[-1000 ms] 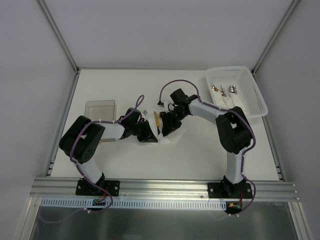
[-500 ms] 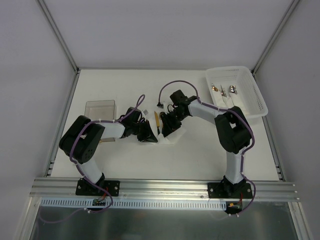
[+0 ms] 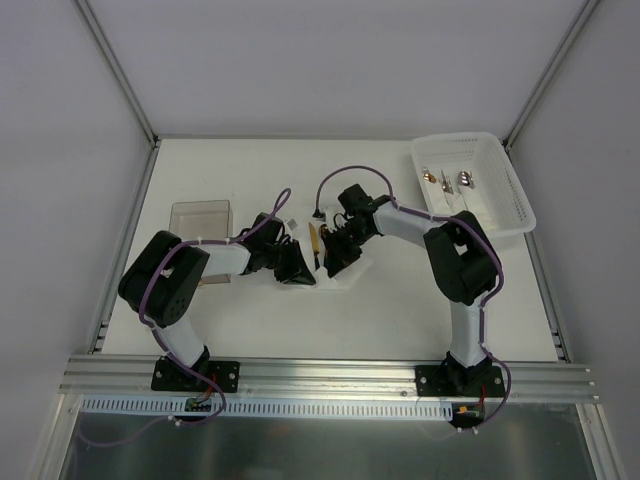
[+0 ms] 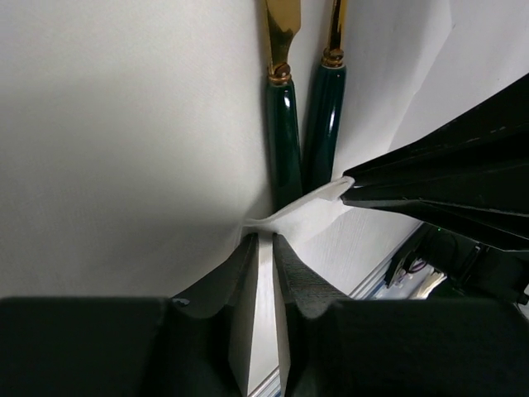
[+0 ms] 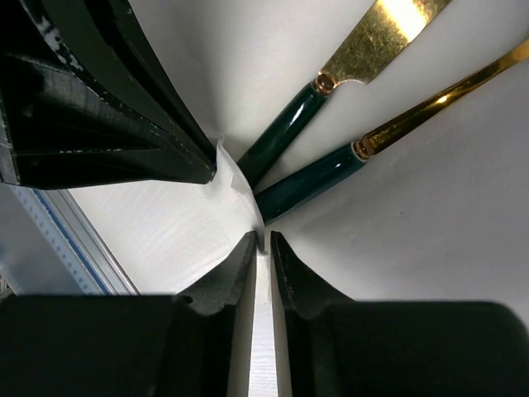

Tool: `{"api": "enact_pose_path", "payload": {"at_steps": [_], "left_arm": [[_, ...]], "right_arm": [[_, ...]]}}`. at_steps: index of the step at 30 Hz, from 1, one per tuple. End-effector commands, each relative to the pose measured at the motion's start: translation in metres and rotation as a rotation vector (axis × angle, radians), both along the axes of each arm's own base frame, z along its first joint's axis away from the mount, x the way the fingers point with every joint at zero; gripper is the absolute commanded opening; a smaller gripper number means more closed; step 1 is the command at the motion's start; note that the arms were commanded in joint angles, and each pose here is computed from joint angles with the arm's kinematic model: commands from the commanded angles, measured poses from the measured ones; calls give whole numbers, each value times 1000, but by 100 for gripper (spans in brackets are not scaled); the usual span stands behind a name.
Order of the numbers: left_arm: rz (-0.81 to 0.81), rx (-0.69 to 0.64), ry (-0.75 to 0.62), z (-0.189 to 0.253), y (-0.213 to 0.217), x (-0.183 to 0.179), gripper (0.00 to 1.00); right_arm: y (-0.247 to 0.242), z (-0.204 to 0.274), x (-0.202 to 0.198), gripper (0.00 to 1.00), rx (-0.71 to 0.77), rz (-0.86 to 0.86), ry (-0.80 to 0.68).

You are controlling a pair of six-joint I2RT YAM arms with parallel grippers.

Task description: Place the utensils on the paper napkin and roll it up

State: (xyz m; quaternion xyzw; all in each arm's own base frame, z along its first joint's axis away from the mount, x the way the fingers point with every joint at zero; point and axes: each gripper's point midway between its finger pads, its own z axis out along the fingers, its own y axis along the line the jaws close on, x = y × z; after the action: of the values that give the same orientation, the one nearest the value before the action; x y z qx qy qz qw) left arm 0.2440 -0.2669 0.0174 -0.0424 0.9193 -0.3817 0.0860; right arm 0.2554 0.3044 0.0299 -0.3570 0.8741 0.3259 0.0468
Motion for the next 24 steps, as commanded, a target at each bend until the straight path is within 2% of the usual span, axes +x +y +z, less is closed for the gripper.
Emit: {"api": "enact_pose_path", "payload": {"at_steps": [1, 7, 14, 16, 21, 24], "left_arm": [[-9, 61, 15, -10, 7, -6, 16], [5, 40, -45, 11, 7, -2, 25], [98, 27, -214, 67, 20, 8, 42], [160, 95, -208, 63, 35, 7, 50], [277, 141, -156, 57, 53, -1, 52], [339, 173, -85, 37, 64, -12, 53]], "right_arm": [[3, -3, -3, 11, 12, 14, 6], [2, -9, -5, 0, -4, -3, 29], [-3, -15, -5, 0, -38, -29, 38], [-3, -16, -6, 0, -41, -33, 40], [-4, -18, -6, 0, -50, -44, 48], [-4, -19, -7, 0, -53, -45, 51]]}}
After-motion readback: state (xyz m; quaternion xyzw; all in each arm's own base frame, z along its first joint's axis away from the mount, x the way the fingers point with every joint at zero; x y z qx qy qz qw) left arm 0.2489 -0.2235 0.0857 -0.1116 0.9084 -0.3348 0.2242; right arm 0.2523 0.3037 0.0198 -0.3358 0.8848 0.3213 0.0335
